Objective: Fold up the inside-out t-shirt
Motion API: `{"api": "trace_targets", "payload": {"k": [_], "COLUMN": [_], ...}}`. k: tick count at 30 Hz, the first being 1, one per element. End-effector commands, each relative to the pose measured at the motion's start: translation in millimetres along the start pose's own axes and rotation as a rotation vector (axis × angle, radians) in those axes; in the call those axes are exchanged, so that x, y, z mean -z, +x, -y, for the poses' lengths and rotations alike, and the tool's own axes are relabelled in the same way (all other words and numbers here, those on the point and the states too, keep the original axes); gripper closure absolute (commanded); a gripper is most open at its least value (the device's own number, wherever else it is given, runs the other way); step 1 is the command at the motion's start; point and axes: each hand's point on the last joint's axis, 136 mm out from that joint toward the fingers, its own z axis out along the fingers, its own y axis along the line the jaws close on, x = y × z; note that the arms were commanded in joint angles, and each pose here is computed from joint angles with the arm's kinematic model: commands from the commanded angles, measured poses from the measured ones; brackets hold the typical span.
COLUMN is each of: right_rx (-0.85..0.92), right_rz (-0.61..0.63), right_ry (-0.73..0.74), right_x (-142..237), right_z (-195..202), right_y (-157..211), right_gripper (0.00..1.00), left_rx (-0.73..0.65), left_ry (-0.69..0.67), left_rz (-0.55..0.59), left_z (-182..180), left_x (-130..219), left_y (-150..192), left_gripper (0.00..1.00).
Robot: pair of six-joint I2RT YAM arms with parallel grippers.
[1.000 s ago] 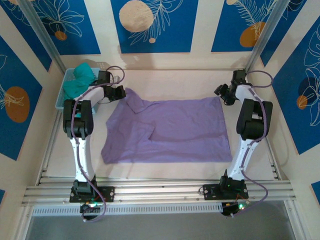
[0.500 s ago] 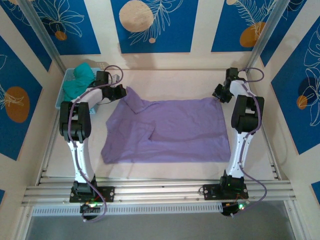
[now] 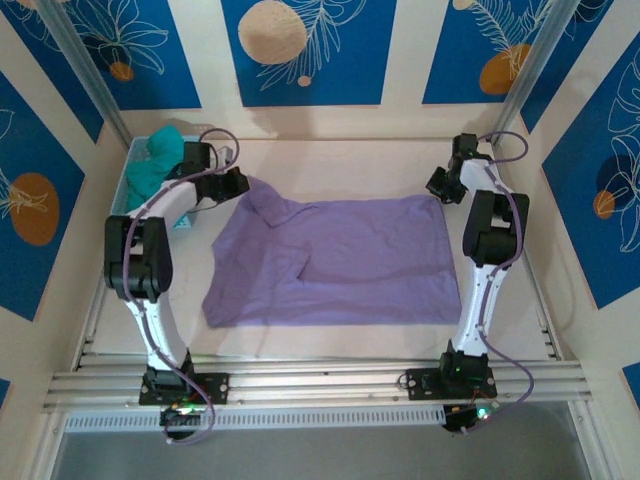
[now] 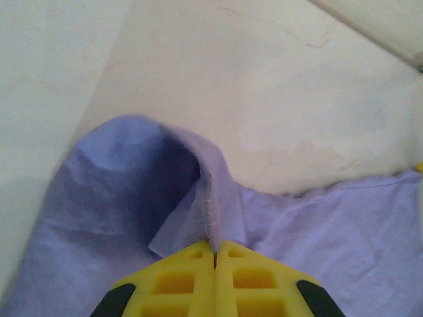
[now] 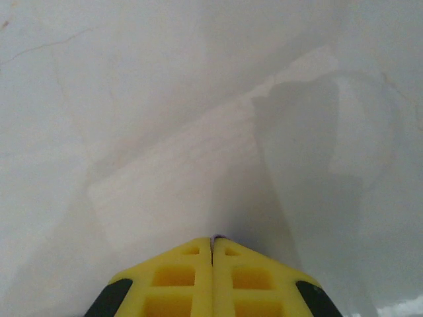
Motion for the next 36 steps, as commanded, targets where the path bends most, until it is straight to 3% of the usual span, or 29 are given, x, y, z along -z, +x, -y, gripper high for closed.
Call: {"api": "trace_targets", "payload": {"k": [1,13,21,36], "right_rx": [0.052,0.079,0.072,0.014], "right_rz": [0.090,0.140,0.114,0.023], "right_ry": [-0.038,-0.050,-0.013,0.049], "right_x": [45.0,102.8,113.1,121.6], "right_z": [-10.4,11.8,29.4,60.6], "right_y": [-13.6,31.9,64.7,131.5], "right_gripper": [1.00,1.00,1.00,1.00], "left_rx": [0.075,0.309,0.327,0.337], "left_ry": [0.022,0.250,0.255,0.198], "left_rz": [0.051,0.031,-0.029,-0.086], "left_z": [9.4,61.0,78.0,66.1], "left_x": [29.9,111.0,154.5,183.6], "left_y": [-0.1,71.4,106.7,140.9], "left_gripper": [1.00,1.00,1.00,1.00]}}
